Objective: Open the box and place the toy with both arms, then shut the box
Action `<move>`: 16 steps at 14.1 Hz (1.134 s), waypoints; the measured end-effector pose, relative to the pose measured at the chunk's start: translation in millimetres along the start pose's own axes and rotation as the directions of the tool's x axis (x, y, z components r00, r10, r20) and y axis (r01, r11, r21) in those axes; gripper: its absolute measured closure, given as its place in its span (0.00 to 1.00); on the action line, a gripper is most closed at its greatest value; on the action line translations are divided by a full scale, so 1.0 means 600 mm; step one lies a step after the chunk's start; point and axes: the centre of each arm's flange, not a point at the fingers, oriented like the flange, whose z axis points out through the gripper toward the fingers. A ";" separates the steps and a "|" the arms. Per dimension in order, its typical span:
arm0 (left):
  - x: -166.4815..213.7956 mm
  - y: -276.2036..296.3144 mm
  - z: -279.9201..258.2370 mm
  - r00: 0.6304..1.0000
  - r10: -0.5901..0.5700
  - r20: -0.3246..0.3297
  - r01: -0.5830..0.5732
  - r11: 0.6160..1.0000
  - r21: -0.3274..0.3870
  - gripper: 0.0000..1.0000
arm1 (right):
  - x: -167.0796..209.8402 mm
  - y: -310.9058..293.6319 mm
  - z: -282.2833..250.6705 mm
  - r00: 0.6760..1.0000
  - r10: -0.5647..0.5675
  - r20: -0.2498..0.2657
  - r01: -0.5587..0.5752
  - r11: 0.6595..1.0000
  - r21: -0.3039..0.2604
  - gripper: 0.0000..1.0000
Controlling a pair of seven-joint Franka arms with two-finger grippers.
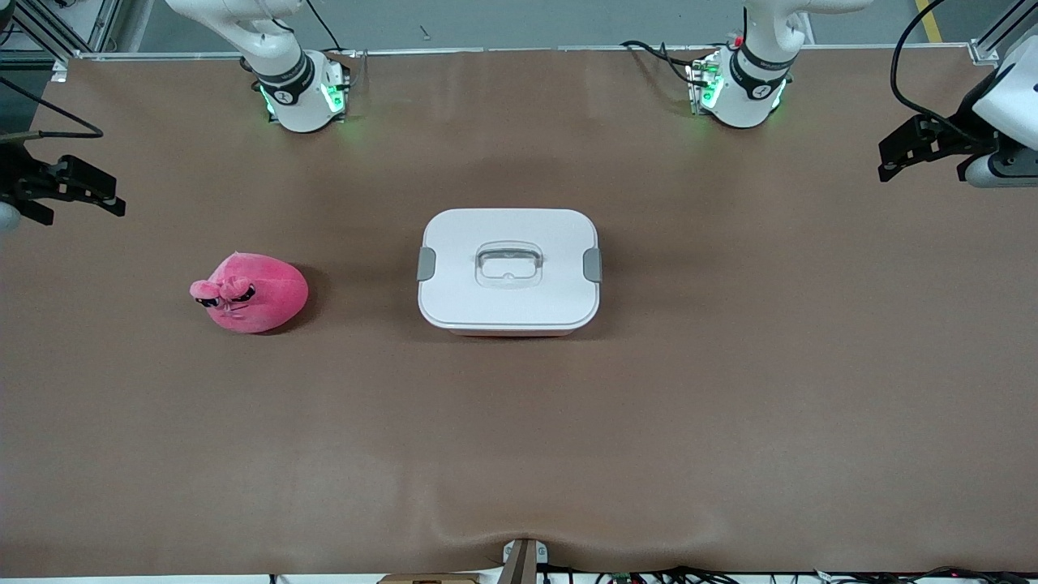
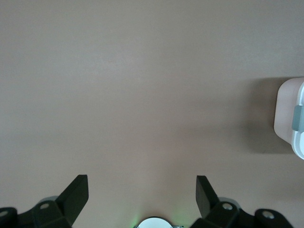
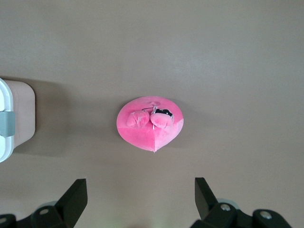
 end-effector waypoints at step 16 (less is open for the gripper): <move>0.022 0.004 -0.016 1.000 -0.018 -0.022 0.018 1.000 -0.001 0.00 | 0.032 -0.005 0.056 0.999 -0.010 -0.033 0.010 1.000 -0.007 0.00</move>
